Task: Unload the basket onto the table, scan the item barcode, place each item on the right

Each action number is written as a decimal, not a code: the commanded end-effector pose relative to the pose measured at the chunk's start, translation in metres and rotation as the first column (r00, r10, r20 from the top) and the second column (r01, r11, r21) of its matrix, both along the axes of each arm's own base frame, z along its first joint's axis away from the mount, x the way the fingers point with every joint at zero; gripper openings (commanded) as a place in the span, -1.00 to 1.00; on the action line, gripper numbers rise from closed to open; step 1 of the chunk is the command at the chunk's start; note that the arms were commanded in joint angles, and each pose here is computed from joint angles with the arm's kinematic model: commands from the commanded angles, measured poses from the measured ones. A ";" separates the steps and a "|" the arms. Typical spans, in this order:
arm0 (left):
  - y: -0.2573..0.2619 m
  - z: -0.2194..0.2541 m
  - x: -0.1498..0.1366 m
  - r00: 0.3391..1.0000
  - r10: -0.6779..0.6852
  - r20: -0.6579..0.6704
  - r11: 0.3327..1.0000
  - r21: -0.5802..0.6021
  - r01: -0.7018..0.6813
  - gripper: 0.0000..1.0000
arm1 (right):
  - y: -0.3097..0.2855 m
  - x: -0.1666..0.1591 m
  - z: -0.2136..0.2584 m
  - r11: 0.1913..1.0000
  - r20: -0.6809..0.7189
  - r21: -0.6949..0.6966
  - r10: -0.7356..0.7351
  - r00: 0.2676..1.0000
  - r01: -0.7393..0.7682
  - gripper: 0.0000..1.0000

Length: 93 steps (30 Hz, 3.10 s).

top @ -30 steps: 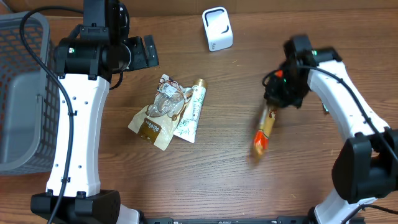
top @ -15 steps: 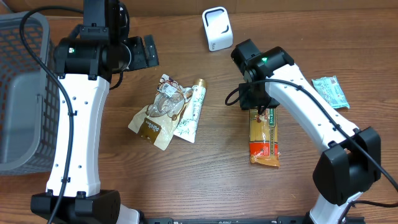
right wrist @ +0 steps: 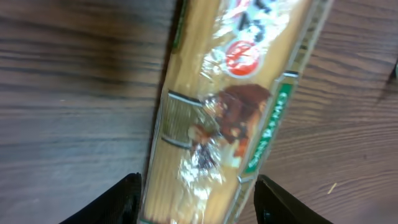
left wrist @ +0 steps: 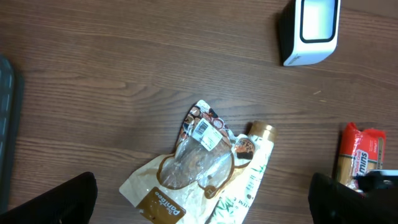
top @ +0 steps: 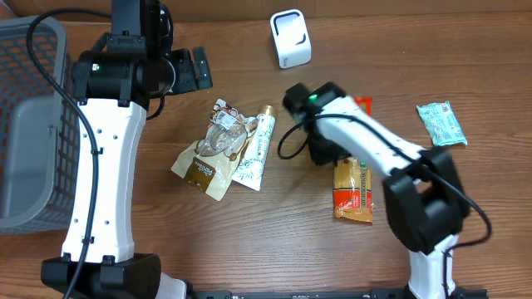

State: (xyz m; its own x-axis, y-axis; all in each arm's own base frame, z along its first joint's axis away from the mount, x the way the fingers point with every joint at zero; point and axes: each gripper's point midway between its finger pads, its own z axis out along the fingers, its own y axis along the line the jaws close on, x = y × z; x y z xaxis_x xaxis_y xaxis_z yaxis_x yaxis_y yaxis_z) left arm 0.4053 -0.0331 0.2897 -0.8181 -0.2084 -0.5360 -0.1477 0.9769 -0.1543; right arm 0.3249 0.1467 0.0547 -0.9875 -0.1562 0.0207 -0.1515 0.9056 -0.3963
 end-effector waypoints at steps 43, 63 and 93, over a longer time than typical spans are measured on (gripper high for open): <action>0.003 -0.001 -0.001 1.000 -0.007 0.000 1.000 0.021 0.007 0.99 | -0.029 -0.006 -0.012 0.979 -0.017 -0.012 -0.203 0.979 0.203 -0.92; 0.003 -0.001 -0.001 1.000 -0.007 0.000 1.000 0.021 0.007 1.00 | 0.089 -0.003 0.042 0.386 -0.171 0.908 -0.008 0.985 0.161 -0.92; 0.003 -0.001 -0.001 1.000 -0.007 0.000 1.000 0.021 0.007 1.00 | 0.056 -0.017 -0.027 0.565 -0.102 0.822 0.038 0.994 0.063 -0.21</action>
State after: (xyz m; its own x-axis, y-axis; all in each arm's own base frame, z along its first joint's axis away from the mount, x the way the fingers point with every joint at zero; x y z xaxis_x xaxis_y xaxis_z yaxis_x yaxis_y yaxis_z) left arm 0.4052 -0.0332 0.2897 -0.8183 -0.2083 -0.5357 -0.1476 0.9769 -0.1545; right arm 0.3056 0.2057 0.0295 -0.9898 -0.1422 -0.0061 -0.1224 0.8292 0.5454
